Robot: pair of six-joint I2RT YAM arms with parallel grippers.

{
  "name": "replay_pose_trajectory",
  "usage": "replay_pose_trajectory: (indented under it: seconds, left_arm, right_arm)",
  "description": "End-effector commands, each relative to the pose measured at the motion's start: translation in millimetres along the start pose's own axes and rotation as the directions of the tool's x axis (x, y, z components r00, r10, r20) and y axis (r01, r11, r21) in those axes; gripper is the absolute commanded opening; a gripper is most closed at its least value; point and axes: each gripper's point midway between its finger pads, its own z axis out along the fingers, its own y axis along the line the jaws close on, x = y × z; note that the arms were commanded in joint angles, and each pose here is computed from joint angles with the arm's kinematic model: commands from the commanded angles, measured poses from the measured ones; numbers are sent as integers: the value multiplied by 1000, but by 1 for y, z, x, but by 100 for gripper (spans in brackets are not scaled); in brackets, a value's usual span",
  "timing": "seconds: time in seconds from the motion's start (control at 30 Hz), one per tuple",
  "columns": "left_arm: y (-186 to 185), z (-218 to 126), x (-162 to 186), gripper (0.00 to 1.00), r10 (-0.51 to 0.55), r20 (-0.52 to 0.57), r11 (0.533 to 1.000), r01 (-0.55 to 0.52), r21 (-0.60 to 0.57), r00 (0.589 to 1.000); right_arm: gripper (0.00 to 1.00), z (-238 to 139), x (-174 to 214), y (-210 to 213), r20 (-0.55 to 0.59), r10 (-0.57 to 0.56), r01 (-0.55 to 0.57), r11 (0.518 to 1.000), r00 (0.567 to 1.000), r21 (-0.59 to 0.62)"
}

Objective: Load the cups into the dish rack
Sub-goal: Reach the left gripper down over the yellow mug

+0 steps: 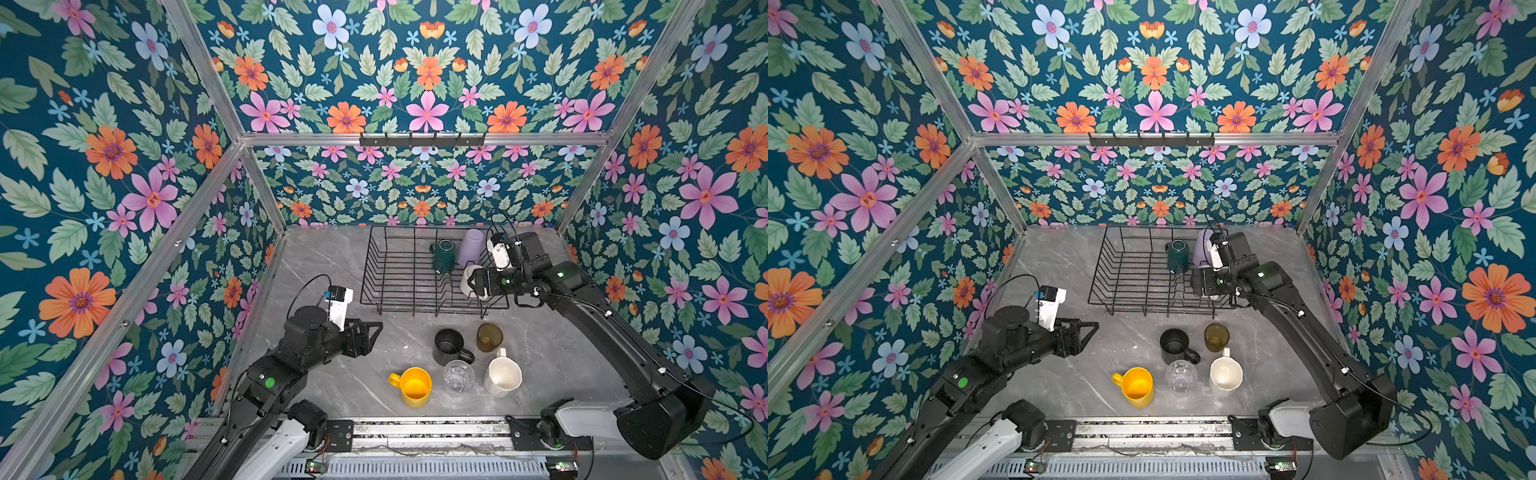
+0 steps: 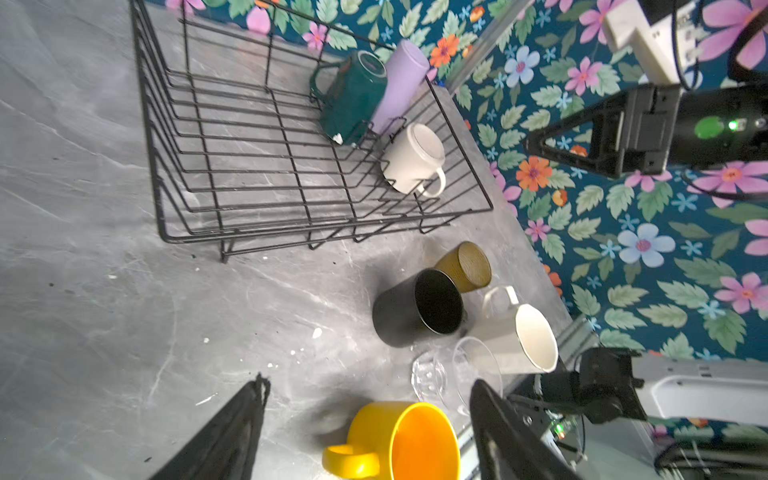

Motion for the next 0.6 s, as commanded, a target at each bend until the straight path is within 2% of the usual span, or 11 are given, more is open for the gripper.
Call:
replay_pose_trajectory:
  seconds: [0.0, 0.27, 0.43, 0.57]
  left_arm:
    - [-8, 2, 8, 78, 50, -61, 998, -48, 43, 997]
    - [-17, 21, 28, 75, 110, -166, 994, -107, 26, 980]
    - [-34, 39, 50, 75, 214, -250, 976, -218, 11, 944]
    - [-29, 47, 65, 74, 251, -324, 960, -278, -41, 912]
  right_arm:
    - [94, 1, -4, -1, 20, -18, 18, 1000, 1000, 8]
    - [94, 5, -1, -1, 10, -28, 27, 1000, 1000, 5]
    - [94, 5, -1, -1, 8, -34, 34, 999, 999, 1]
    - [94, 4, 0, 0, 8, -36, 36, 999, 999, -3]
